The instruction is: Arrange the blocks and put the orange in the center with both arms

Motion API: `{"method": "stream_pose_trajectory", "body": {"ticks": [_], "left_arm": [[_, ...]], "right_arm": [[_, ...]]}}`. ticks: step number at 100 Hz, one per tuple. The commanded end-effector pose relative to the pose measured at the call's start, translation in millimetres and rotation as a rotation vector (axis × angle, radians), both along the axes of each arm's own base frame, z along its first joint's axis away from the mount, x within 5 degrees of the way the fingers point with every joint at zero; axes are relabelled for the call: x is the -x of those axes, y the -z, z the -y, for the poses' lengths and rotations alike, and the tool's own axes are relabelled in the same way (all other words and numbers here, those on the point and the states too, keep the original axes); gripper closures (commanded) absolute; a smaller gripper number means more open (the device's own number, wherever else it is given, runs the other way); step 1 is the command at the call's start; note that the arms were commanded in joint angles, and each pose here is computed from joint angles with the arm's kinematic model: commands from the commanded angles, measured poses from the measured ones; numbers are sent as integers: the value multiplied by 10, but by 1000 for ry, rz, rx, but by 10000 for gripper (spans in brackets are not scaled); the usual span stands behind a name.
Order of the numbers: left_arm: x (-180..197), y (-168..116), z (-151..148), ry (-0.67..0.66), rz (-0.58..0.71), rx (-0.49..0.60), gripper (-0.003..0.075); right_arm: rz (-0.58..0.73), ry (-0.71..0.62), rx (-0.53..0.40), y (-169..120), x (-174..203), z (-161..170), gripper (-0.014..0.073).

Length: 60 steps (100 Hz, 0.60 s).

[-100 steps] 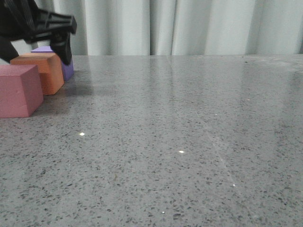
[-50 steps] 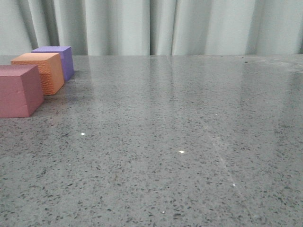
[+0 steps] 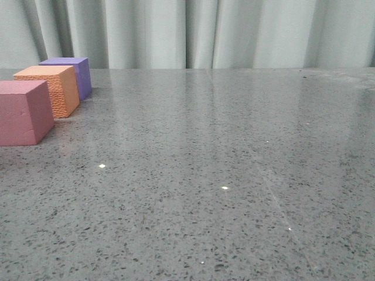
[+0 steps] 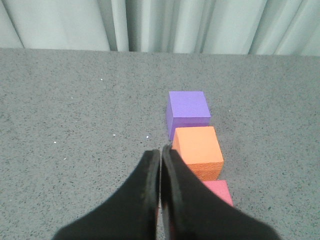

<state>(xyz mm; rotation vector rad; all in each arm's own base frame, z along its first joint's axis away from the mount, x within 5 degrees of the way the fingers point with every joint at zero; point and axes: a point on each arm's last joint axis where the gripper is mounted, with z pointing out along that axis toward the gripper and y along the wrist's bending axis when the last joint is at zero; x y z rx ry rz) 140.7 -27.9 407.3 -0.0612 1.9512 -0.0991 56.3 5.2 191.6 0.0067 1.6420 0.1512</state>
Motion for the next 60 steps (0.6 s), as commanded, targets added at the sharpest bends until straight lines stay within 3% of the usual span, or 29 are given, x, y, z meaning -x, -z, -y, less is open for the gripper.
{"method": "stream_pose_trajectory", "body": {"ticks": [1,60], "left_arm": [[92,-150,-32,21,107,3,739],[141,-158,-86,-5,109,-28,739]], "right_arm": [[122,0,-2,-137,24,2,655],[122,0,-2,-137,24,2,655]]}}
